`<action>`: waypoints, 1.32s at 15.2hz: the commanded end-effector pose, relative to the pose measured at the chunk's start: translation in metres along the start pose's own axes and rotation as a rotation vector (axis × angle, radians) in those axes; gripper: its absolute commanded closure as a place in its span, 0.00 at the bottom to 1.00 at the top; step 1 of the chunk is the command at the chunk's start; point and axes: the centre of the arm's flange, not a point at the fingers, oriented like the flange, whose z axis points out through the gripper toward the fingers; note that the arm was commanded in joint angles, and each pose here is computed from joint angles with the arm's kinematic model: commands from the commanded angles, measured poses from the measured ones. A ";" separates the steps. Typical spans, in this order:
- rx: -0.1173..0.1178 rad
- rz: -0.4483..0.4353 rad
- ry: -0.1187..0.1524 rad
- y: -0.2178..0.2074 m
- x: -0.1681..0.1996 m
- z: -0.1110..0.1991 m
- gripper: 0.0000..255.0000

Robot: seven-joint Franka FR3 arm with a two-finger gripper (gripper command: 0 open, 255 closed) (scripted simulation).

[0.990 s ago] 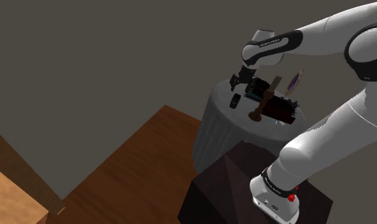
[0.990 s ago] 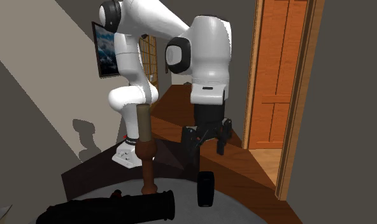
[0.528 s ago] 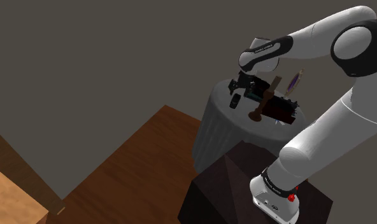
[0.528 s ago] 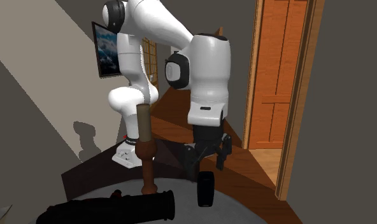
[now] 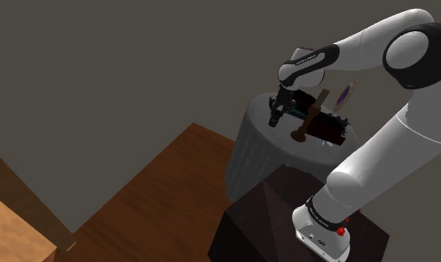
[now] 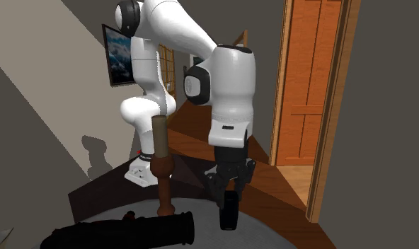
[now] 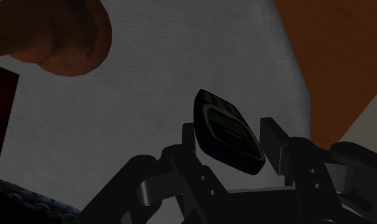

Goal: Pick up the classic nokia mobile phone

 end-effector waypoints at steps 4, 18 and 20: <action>-0.001 0.000 -0.003 0.000 0.000 0.001 1.00; -0.001 0.000 -0.003 0.001 0.000 -0.068 1.00; -0.001 0.000 -0.003 0.001 0.000 -0.079 1.00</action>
